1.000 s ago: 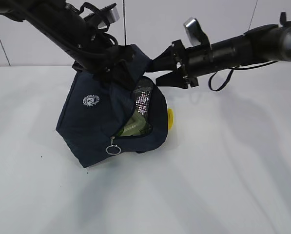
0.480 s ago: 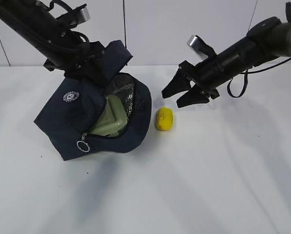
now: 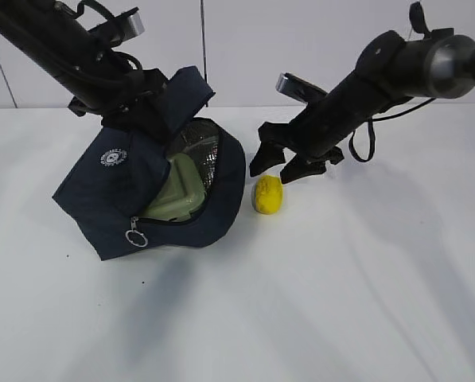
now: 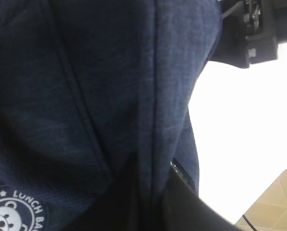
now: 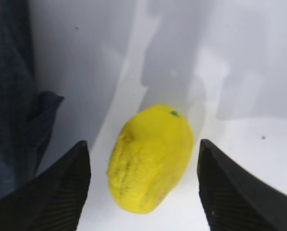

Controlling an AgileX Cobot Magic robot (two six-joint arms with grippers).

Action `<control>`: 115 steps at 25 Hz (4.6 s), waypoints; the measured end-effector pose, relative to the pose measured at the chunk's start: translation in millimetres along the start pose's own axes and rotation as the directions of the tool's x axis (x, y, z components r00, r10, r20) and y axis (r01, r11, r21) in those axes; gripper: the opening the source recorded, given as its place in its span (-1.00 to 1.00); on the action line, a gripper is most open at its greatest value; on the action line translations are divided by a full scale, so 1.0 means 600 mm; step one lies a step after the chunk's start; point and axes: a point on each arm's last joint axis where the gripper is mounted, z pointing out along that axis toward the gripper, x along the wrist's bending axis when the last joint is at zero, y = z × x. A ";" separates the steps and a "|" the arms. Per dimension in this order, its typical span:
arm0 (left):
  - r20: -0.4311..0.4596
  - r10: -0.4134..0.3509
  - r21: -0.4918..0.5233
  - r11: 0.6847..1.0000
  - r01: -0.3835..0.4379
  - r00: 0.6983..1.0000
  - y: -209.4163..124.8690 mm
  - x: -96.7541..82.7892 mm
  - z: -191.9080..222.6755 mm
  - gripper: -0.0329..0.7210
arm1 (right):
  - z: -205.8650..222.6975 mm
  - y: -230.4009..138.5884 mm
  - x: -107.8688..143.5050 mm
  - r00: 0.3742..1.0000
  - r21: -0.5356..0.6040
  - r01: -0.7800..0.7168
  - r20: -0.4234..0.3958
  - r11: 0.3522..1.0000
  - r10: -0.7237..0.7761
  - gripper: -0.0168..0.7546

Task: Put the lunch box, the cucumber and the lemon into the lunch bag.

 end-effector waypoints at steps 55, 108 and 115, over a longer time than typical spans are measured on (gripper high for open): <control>0.021 -0.001 -0.007 1.000 0.001 1.000 0.001 -0.002 -0.001 -0.89 | -0.041 0.041 0.102 0.924 -0.016 0.158 -0.350 0.987 -0.154 -0.16; 0.048 -0.013 0.016 1.000 0.012 0.999 -0.002 -0.005 -0.001 -0.89 | 0.028 0.039 0.032 0.907 -0.007 0.102 -0.410 0.995 -0.095 -0.91; 0.130 -0.022 -0.002 1.000 0.022 0.991 0.000 -0.026 0.003 -0.89 | -0.025 0.076 0.051 0.921 -0.072 0.134 -0.359 0.988 -0.151 -0.91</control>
